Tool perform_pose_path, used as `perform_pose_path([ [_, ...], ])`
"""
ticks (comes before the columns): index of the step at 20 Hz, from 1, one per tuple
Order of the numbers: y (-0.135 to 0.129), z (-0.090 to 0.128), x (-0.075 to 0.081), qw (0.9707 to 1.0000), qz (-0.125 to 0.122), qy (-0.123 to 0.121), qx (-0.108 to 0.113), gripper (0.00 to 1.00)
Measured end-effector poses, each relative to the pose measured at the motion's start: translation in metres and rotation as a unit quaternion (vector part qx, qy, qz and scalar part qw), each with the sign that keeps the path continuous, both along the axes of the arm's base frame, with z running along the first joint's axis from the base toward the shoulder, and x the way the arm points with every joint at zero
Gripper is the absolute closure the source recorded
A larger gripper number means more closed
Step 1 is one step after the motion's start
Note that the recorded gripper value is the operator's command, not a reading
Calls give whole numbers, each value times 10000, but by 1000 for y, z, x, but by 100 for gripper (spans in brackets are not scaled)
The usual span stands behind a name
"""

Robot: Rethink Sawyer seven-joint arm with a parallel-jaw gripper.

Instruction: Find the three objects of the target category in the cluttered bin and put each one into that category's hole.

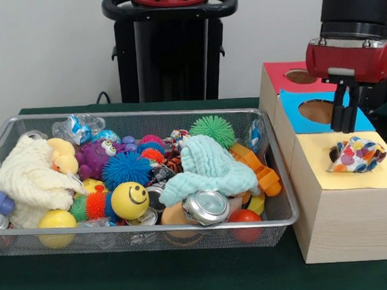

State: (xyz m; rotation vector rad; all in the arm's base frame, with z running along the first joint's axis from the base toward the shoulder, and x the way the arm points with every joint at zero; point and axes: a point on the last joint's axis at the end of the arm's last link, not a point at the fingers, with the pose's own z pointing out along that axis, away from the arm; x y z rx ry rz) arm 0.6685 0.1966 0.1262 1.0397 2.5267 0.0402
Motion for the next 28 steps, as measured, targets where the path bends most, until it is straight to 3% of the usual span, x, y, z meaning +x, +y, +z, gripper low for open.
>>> perform_pose_path([
  [11,8,0,2,10000,62,-28,1,100],
  [28,29,-18,6,9997,229,52,0,100],
])
